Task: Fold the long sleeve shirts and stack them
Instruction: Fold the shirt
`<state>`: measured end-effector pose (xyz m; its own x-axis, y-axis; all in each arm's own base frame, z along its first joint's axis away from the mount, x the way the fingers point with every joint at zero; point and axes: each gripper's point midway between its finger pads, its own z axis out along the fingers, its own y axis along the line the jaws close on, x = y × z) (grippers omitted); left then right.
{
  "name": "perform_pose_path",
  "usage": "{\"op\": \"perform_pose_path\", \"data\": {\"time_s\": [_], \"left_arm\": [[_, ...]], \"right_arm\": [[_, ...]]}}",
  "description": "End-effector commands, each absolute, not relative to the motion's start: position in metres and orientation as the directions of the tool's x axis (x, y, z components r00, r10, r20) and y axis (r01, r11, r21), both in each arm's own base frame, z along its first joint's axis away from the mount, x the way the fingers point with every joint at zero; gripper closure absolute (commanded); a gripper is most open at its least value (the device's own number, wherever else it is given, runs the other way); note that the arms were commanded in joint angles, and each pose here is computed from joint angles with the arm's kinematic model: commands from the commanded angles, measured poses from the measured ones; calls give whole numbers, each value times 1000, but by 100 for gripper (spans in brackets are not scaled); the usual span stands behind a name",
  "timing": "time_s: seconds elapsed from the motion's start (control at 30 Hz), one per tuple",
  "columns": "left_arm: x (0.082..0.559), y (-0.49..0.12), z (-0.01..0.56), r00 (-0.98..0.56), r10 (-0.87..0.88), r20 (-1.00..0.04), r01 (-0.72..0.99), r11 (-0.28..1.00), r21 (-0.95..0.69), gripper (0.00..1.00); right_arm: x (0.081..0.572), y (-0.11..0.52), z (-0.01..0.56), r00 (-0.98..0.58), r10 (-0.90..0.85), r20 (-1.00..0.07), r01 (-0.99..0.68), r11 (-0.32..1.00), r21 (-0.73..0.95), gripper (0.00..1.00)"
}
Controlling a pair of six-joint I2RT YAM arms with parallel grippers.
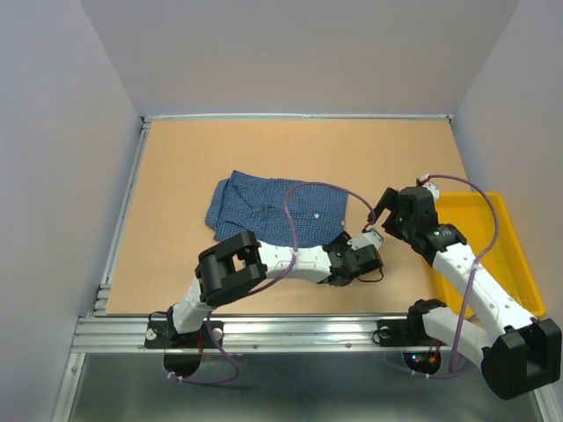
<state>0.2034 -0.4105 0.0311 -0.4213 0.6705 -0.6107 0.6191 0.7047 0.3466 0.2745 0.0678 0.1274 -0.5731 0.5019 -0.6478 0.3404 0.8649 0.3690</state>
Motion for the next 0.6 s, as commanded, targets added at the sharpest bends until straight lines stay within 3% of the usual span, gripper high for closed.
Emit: {"op": "perform_pose_path", "data": {"time_s": [0.0,0.07,0.17,0.3,0.57], "left_arm": [[208,-405,34,-439,671,-598,603,713,357,44],[210,-404,37,-442,664,-603,600,719,352,50],[212,-403,43,-443,649,-618,594,730,340,72],[216,-397,59,-450,602,-660,578,759,298,87],[212,-404,110,-490,429,-759,596,800,68,89]], "right_arm": [[289,74,155,-534,525,-663,311,851,424,0],[289,78,152,-545,530,-650,304,847,436,0],[290,83,151,-557,535,-635,288,842,456,0],[294,89,146,-586,540,-604,279,834,476,0],[317,125,129,-695,575,-430,198,729,655,0]]}}
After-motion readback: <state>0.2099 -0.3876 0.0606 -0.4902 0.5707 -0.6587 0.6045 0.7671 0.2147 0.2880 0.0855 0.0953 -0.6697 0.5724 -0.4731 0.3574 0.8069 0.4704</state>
